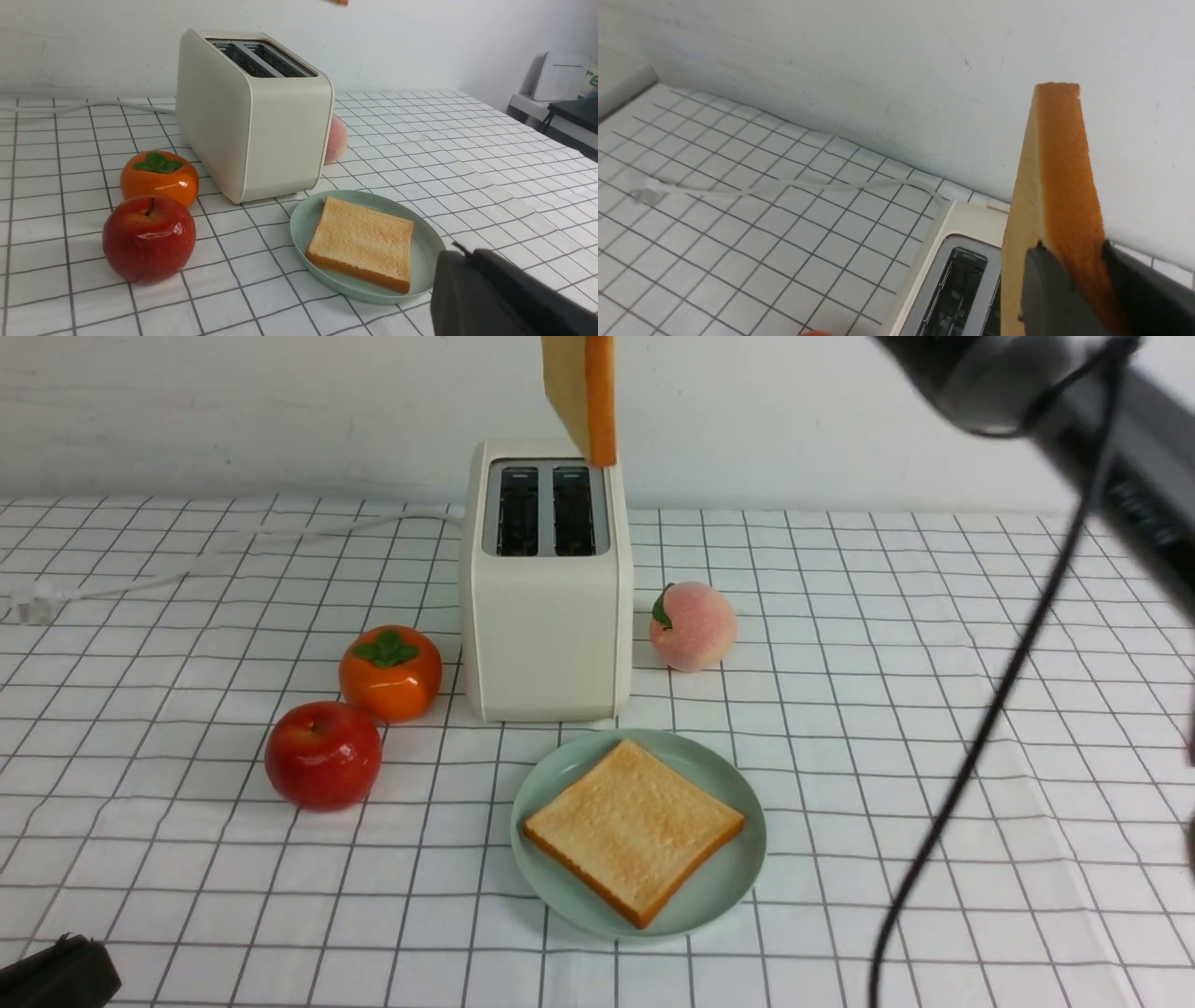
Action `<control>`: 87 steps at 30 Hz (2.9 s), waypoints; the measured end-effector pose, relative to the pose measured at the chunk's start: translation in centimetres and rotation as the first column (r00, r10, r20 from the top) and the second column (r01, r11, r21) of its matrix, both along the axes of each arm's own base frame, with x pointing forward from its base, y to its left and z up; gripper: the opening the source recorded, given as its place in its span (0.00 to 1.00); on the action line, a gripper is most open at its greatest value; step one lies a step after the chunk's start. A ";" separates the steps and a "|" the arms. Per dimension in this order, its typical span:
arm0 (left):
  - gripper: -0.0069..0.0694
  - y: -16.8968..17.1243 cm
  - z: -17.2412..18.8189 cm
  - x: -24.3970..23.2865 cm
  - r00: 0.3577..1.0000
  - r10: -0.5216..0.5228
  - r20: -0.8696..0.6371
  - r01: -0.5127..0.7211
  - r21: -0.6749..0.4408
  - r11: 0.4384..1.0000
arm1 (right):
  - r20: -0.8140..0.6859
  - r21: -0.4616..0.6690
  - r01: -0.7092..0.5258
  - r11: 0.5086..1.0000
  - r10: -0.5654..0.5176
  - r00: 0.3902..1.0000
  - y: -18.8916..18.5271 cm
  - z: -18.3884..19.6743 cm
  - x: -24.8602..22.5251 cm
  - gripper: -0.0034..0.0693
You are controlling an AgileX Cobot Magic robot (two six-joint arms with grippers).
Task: Take toasted bread from bread machine on white checkered table place on plate.
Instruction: 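Place the held slice of bread on top of the slice on the plate with the right gripper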
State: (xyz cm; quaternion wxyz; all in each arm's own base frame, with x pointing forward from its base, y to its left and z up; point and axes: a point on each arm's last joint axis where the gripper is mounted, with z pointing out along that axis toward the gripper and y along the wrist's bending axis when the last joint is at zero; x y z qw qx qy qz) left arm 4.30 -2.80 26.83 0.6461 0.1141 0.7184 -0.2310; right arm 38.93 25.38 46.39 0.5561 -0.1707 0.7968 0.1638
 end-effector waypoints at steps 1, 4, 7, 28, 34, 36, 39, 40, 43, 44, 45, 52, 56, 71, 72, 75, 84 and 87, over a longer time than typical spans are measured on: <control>0.09 0.0 0.0 0.0 1.000 0.000 0.000 0.000 0.000 1.000 | 0.006 0.002 -0.003 1.000 0.003 1.000 -0.1 0.3 -0.2 0.21; 0.09 0.0 0.0 0.0 1.000 0.000 0.000 0.000 0.000 1.000 | -0.041 -0.068 -0.055 0.996 0.052 0.998 -2.1 3.2 -3.7 0.21; 0.10 0.0 0.0 0.0 1.000 0.000 0.000 0.000 0.000 1.000 | -0.114 -0.131 -0.094 0.987 0.079 0.990 -3.2 3.9 -5.7 0.21; 0.11 0.0 0.0 0.0 1.000 0.000 0.000 0.000 0.000 1.000 | -0.499 0.137 -0.227 0.964 0.265 0.825 -7.0 -11.4 -11.9 0.21; 0.11 0.0 0.0 0.0 1.000 0.000 0.000 0.000 0.000 1.000 | -0.471 0.396 -0.210 0.894 0.394 0.789 -7.3 -16.4 -10.9 0.21; 0.11 0.0 0.0 0.0 1.000 0.000 0.000 0.000 -0.001 1.000 | -0.446 0.432 -0.203 0.879 0.403 0.799 -7.6 -17.2 -10.0 0.21; 0.11 0.0 0.0 0.0 1.000 0.000 -0.001 0.000 -0.002 1.000 | -0.417 0.489 -0.157 0.858 0.388 0.822 -8.2 -18.3 -8.3 0.21; 0.12 0.0 0.0 0.0 1.000 0.000 -0.001 0.000 -0.002 1.000 | -0.421 0.502 -0.127 0.855 0.370 0.828 -8.6 -19.0 -7.5 0.21; 0.12 0.0 0.0 0.0 1.000 0.000 -0.001 0.000 -0.002 1.000 | -0.451 0.505 -0.093 0.858 0.354 0.820 -8.8 -20.7 -6.5 0.21; 0.12 0.0 0.0 0.0 1.000 0.000 -0.001 0.000 -0.002 1.000 | -0.454 0.502 -0.091 0.860 0.352 0.819 -8.7 -20.9 -6.4 0.21; 0.12 0.0 0.0 0.0 1.000 0.000 -0.001 0.000 -0.002 1.000 | -0.469 0.495 -0.093 0.864 0.356 0.809 -8.6 -22.0 -6.0 0.21; 0.13 0.0 0.0 0.0 1.000 0.000 -0.001 0.000 -0.002 1.000 | -0.456 0.497 -0.095 0.863 0.353 0.817 -9.3 -24.4 -4.5 0.21; 0.13 0.0 0.0 0.0 1.000 0.000 -0.002 0.000 -0.002 1.000 | -0.446 0.511 -0.102 0.853 0.365 0.817 -10.1 -24.6 -4.1 0.21; 0.13 0.0 0.0 0.0 1.000 0.000 -0.002 0.000 -0.003 1.000 | -0.486 0.525 -0.088 0.847 0.383 0.785 -9.9 -26.7 -3.7 0.21; 0.14 0.0 0.0 0.0 1.000 0.000 -0.002 0.000 -0.003 1.000 | -0.479 0.519 -0.099 0.849 0.385 0.789 -9.9 -26.7 -3.7 0.21; 0.14 0.0 0.0 0.0 1.000 0.000 -0.002 0.000 -0.003 1.000 | -0.467 0.509 -0.118 0.852 0.389 0.794 -9.9 -26.7 -3.7 0.21; 0.14 0.0 0.0 0.0 1.000 0.000 -0.001 0.000 -0.002 1.000 | -0.390 0.546 -0.203 0.813 0.461 0.797 -9.4 -24.4 -3.8 0.21; 0.14 0.0 0.0 0.0 1.000 0.001 0.000 -0.001 -0.002 1.000 | -0.395 0.534 -0.189 0.824 0.441 0.806 -9.5 -24.5 -3.6 0.21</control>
